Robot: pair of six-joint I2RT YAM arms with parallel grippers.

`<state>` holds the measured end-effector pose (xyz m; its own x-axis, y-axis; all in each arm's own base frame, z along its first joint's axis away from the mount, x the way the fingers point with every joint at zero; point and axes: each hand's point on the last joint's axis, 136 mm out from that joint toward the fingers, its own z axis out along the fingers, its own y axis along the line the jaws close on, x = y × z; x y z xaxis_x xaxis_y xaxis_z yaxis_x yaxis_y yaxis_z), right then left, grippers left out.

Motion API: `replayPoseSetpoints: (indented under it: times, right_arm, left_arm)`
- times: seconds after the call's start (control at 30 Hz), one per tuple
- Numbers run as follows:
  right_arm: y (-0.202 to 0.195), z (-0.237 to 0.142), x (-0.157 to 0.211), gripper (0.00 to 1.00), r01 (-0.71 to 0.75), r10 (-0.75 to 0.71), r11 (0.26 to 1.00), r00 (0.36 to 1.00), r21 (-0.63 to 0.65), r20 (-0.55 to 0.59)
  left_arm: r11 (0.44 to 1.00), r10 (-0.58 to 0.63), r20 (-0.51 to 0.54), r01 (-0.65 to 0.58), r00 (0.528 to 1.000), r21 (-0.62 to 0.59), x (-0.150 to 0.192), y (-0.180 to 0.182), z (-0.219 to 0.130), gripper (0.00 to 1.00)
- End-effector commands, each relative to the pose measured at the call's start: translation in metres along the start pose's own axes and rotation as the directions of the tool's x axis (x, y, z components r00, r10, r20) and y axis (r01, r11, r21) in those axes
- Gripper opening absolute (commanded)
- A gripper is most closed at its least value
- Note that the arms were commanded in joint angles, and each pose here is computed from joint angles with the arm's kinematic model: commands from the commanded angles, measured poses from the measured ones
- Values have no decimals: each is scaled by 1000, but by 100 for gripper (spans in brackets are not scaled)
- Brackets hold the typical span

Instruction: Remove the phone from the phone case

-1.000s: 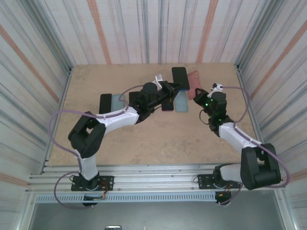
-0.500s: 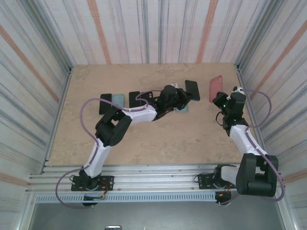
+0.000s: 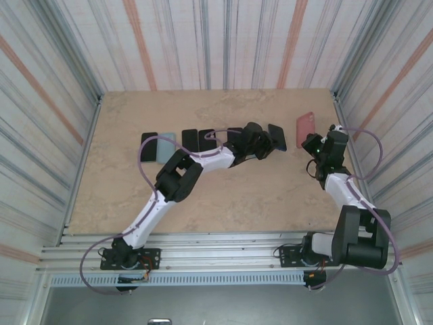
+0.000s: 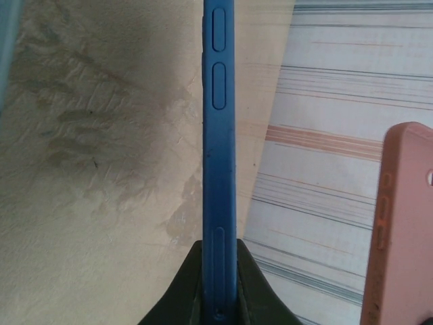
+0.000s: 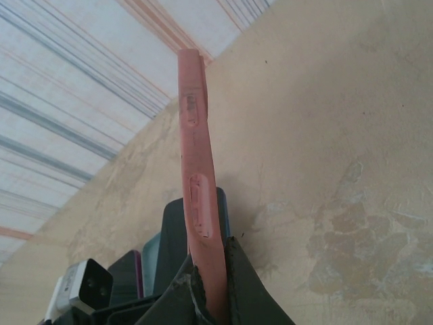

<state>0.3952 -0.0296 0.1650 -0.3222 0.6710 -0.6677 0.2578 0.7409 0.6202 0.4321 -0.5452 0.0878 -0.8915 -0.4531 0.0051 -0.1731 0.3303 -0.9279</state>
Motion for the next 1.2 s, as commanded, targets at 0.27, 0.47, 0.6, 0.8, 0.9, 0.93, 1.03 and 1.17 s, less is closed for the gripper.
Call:
replayPoseSetpoints:
  times: [0.27,0.47,0.6,0.8,0.9,0.93,1.03,1.17]
  right_arm:
    - [-2,14,-2,1,-24,24,999,1000,-21,-9]
    - [-8,22,-1,1,-31,31,1000,999,-3,-16]
    - [-9,31,-3,1,-26,26,1000,999,6,-21]
    - [-13,45,2,1,-30,30,999,998,13,-54]
    - [-16,50,5,1,-33,34,999,998,18,-61]
    - [-18,51,6,1,-33,34,999,997,20,-64]
    - [-21,54,8,1,-33,36,999,997,30,-71]
    - [-23,55,9,1,-37,39,999,996,36,-74]
  left_arm:
    - [996,83,-31,-83,996,-15,6,-8,19,4]
    - [994,98,-20,-99,995,-54,4,1,25,8]
    - [985,146,-7,-146,989,-94,4,3,25,17]
    - [977,179,1,-178,984,-119,2,4,22,31]
    - [971,206,-1,-205,979,-126,2,2,20,35]
    - [967,219,0,-217,976,-134,2,1,19,36]
    - [950,274,2,-270,962,-157,2,-2,16,40]
    - [924,337,10,-329,941,-194,-1,-2,11,46]
